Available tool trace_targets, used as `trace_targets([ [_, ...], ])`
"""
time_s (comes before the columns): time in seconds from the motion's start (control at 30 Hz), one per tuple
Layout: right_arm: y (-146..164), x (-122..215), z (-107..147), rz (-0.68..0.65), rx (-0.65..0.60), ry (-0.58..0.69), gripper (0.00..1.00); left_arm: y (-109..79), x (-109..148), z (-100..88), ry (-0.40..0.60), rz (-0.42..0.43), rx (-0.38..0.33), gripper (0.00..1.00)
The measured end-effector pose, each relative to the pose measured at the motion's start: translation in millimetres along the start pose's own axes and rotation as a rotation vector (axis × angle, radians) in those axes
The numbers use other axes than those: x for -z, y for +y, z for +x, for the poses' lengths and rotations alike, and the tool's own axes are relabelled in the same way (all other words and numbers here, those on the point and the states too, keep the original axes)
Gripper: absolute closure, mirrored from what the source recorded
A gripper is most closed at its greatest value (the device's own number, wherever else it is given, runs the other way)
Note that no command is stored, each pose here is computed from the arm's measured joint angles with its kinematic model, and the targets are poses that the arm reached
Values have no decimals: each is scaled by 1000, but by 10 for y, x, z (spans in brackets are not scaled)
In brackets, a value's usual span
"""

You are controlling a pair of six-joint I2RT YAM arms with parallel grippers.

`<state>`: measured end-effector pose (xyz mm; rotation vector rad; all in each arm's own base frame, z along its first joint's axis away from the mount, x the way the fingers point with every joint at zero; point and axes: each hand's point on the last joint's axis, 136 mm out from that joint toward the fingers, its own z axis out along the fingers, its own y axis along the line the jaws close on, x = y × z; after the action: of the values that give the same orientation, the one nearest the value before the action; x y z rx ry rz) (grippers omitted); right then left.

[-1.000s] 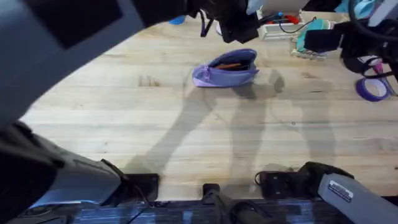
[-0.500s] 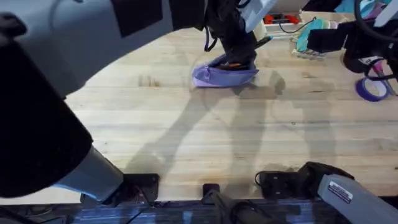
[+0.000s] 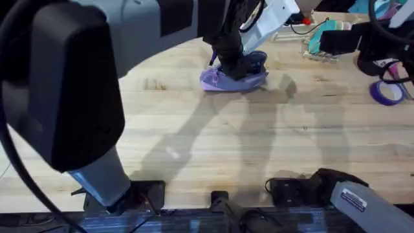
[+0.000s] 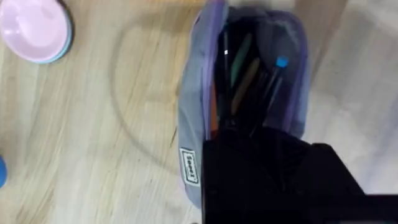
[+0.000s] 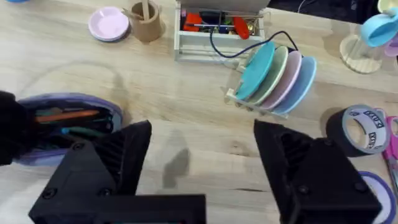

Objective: Unzip the bag, pick up the pens from the table one at a time and place them inside, then zip the bag closed.

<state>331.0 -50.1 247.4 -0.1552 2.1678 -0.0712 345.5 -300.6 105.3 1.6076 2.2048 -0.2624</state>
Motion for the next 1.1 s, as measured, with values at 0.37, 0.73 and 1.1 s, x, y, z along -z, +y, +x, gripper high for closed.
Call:
trace_targets([
  [0.37, 0, 0, 1, 0, 0, 0, 6, 130, 7, -29, -9, -56, -15, 9],
  [0.73, 0, 0, 0, 0, 0, 0, 5, 142, 8, -45, -16, -61, -16, 9],
  [1.1, 0, 1, -1, 0, 0, 0, 6, 145, 8, -41, -14, -63, -16, 9],
])
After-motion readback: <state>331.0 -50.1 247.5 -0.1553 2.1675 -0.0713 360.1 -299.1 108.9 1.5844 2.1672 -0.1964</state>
